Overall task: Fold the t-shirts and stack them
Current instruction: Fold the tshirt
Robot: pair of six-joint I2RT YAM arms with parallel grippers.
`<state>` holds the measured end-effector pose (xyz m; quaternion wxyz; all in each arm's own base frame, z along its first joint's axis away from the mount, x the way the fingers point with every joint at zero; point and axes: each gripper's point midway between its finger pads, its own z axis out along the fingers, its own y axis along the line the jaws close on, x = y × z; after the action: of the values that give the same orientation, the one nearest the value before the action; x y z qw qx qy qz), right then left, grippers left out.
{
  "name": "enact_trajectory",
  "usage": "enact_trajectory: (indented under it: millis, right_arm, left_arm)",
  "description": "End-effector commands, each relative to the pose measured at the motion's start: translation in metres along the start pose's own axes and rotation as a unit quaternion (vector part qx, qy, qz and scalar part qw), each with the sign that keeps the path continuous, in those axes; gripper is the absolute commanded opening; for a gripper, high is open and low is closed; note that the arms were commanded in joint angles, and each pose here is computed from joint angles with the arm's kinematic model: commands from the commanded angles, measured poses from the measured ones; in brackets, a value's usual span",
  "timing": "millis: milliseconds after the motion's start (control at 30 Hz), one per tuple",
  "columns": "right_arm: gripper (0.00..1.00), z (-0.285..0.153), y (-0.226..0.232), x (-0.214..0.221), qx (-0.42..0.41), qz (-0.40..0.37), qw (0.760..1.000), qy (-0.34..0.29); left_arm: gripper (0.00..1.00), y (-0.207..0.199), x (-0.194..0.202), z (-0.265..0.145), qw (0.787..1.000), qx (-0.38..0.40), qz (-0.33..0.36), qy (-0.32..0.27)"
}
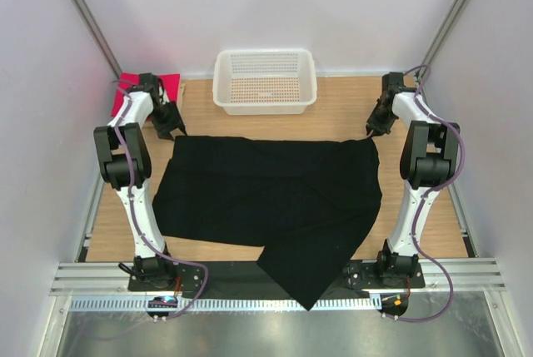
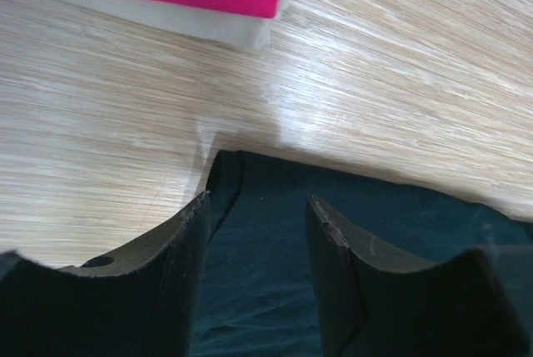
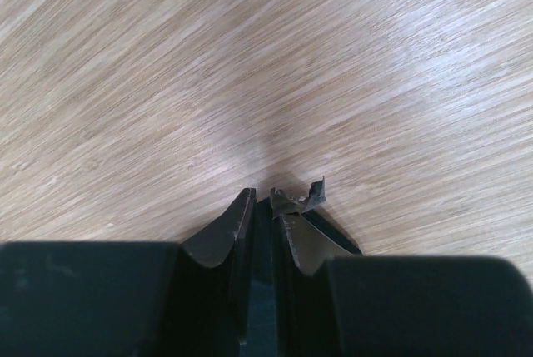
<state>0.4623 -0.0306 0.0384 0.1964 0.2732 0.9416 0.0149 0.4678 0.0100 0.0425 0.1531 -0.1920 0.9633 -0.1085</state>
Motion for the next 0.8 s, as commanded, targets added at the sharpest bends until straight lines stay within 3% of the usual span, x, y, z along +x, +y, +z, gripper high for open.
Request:
enact_trajectory:
  millis: [0, 167, 433, 633, 700, 767]
  right_arm:
    - [0.19, -0.005, 0.007, -0.015, -0.016, 0.000, 1.000, -0.019]
    - [0.18, -0.003, 0.009, -0.014, -0.022, 0.002, 1.000, -0.016]
    - [0.15, -0.002, 0.010, -0.014, -0.024, 0.000, 1.000, -0.013]
    - [0.08, -0.004, 0.008, -0.018, -0.020, 0.004, 1.000, -0.019]
    - [0.01, -0.005, 0.007, -0.018, -0.015, 0.012, 1.000, -0.020]
    - [0.01, -0.009, -0.002, -0.023, 0.009, 0.022, 0.999, -0.036]
  left_arm:
    - [0.52, -0.001, -0.018, -0.008, 0.999, -0.009, 0.016, -0.034]
    - [0.51, 0.000, -0.016, 0.001, 1.000, -0.008, 0.014, -0.024]
    - [0.42, -0.005, -0.017, 0.013, 1.000, 0.001, 0.015, -0.012]
    - [0.24, -0.008, -0.023, 0.012, 1.000, 0.004, 0.007, -0.020]
    - [0.12, -0.007, -0.027, 0.011, 1.000, 0.000, 0.004, -0.029]
    - [0.00, -0.005, -0.030, 0.009, 0.999, -0.009, 0.002, -0.038]
